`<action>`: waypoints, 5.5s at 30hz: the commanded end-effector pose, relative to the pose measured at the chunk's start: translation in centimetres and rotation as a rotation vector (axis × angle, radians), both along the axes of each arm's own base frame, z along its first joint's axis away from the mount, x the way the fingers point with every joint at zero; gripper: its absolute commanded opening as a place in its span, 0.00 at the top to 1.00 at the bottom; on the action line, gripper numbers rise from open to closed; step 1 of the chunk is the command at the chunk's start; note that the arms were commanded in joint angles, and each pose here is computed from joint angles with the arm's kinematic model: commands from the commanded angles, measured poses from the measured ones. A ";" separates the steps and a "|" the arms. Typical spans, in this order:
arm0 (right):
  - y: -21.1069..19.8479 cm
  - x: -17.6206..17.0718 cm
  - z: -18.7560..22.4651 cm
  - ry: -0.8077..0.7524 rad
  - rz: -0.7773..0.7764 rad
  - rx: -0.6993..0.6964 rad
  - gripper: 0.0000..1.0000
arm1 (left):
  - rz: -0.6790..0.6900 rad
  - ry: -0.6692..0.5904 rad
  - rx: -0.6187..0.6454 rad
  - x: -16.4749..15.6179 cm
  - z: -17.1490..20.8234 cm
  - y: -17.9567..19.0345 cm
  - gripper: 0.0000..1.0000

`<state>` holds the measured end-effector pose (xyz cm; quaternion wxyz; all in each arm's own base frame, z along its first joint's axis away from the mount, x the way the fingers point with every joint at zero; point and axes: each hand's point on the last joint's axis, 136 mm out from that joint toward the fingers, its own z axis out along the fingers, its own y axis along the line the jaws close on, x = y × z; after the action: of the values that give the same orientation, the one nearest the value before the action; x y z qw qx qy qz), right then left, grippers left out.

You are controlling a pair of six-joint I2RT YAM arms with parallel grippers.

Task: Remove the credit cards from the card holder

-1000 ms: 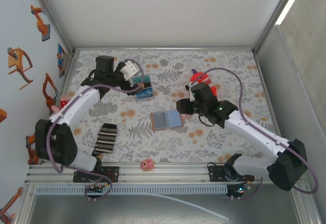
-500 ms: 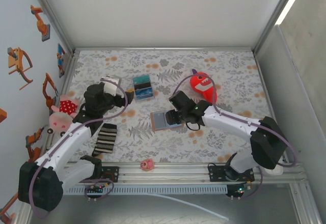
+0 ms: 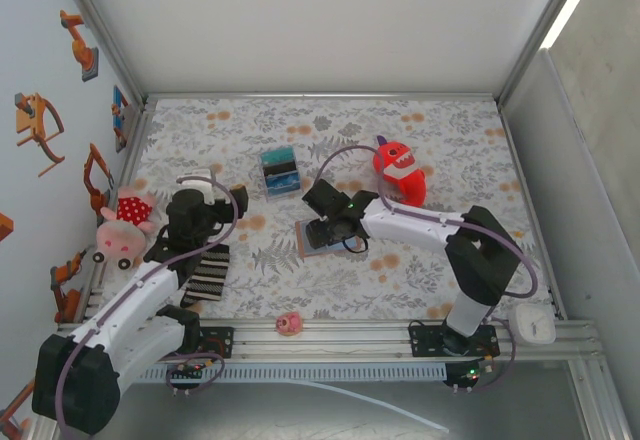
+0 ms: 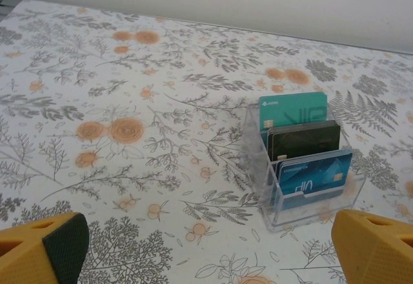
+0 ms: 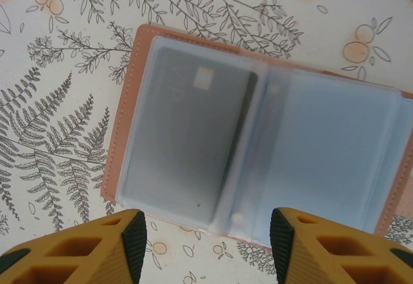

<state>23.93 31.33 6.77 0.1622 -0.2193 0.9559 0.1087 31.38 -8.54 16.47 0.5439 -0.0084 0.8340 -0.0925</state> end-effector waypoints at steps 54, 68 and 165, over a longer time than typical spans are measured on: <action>-0.1 -1.5 -6.9 0.134 0.038 -0.193 0.57 | 0.143 0.052 -0.082 0.2 -0.4 1.5 0.03; 0.9 -0.1 -3.0 0.033 0.049 -0.118 0.84 | 0.078 -0.007 -0.088 -0.3 2.0 0.6 0.03; 0.8 2.9 -2.0 0.256 -0.212 0.335 0.81 | -0.288 0.459 0.334 -3.5 -14.3 -13.8 0.03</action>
<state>26.31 30.92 4.03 0.0825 -0.0749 0.9601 0.2566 27.84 -22.45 2.36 0.3230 0.1647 0.9307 -0.0490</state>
